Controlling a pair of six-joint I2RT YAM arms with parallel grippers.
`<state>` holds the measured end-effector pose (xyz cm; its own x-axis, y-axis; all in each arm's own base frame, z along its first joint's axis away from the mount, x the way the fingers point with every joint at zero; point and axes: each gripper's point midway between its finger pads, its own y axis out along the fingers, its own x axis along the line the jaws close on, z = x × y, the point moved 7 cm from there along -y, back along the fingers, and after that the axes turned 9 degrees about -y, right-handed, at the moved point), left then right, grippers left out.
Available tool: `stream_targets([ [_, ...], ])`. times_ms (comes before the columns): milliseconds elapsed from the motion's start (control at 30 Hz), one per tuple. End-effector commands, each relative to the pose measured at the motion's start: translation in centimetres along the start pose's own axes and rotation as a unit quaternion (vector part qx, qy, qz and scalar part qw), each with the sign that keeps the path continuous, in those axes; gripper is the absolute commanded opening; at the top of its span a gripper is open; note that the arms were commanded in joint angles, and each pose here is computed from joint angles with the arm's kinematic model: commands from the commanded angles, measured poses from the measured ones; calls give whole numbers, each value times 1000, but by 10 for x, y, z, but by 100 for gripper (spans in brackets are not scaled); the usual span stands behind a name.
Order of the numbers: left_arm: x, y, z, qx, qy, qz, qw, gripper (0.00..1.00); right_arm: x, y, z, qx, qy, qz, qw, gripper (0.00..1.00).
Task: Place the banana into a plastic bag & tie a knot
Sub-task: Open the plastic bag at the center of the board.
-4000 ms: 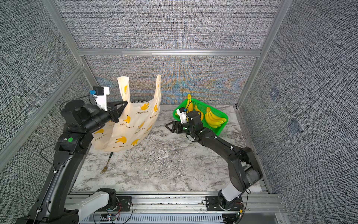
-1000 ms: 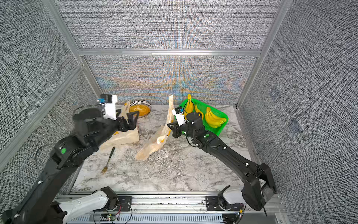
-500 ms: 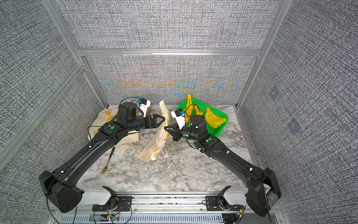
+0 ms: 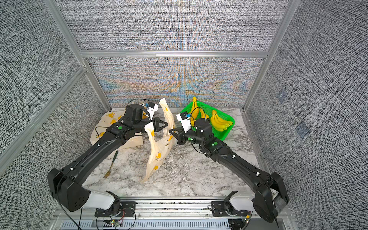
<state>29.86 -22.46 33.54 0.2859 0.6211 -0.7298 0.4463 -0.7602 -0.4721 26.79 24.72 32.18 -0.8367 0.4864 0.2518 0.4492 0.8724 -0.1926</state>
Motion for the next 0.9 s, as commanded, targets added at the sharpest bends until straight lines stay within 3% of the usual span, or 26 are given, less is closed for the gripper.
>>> stream_targets([
  [0,15,-16,-8,-30,29,-64,997,0,-6,-6,3,3,19,28,999,0],
  [200,27,-52,-33,-69,53,-112,990,0,-28,-14,14,20,57,107,992,0],
  [400,40,-89,-64,-106,71,-192,973,0,-58,-27,30,43,109,210,971,0],
  [500,50,-97,-79,-111,70,-225,966,0,-65,-33,33,39,128,230,964,0],
  [567,50,-90,-84,-99,71,-210,970,0,-64,-32,32,28,136,219,966,0],
  [600,45,-83,-83,-81,72,-175,978,9,-62,-30,32,19,144,204,968,0],
  [700,30,-80,-73,-54,56,-103,992,59,-59,-17,34,-1,181,163,970,0],
  [800,13,-102,-54,-90,69,-102,988,86,-62,-3,40,4,220,159,962,0],
  [867,6,-120,-38,-118,74,-113,984,99,-65,2,44,-1,246,167,955,0],
])
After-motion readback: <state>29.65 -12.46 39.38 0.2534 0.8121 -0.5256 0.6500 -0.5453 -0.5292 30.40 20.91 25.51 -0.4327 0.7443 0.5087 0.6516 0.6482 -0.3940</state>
